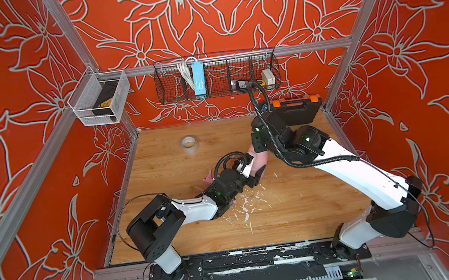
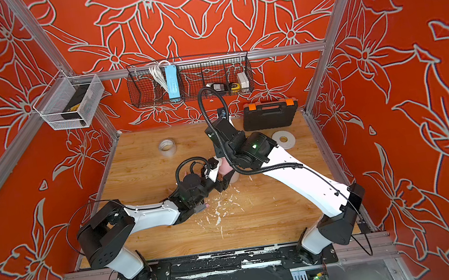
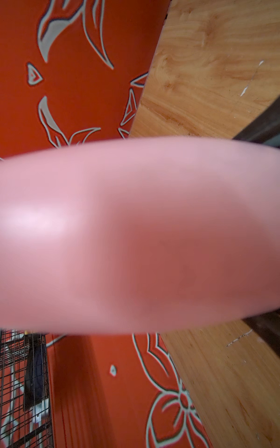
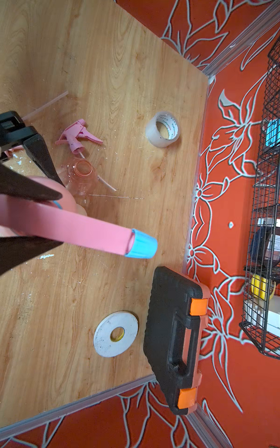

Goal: Attach spray nozzles to spray bottles
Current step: Screw the spray nozzle on the spray bottle.

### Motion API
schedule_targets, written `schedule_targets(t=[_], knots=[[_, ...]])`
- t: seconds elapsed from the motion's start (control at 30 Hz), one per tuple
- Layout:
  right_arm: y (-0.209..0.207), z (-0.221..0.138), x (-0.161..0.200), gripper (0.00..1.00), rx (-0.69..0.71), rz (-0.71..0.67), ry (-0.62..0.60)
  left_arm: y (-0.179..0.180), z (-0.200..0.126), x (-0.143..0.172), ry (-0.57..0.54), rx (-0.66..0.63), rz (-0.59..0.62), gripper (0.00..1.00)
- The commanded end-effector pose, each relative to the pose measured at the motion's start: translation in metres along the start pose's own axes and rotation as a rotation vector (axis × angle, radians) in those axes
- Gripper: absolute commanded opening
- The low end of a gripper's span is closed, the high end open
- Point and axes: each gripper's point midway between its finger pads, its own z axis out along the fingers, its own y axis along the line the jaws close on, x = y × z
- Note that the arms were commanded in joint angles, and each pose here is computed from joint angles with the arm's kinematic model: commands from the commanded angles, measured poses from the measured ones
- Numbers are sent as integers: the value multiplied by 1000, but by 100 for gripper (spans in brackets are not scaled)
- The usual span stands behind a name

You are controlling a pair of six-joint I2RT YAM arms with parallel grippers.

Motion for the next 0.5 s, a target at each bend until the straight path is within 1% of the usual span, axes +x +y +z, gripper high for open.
schedule_targets(t=[0.0,0.13,0.3,0.47], knots=[[-3,-7,29,21,-5,-99,118,14,-5,-58,-205,-56,-15,35],[-2,-15,20,28,-39,-122,82,12,-5,-49,-183,-47,-11,35],[0,-24,11,31,-75,-122,31,11,-4,-42,-168,-38,-6,35],[2,-29,6,34,-97,-122,12,10,-3,-40,-160,-36,5,35]])
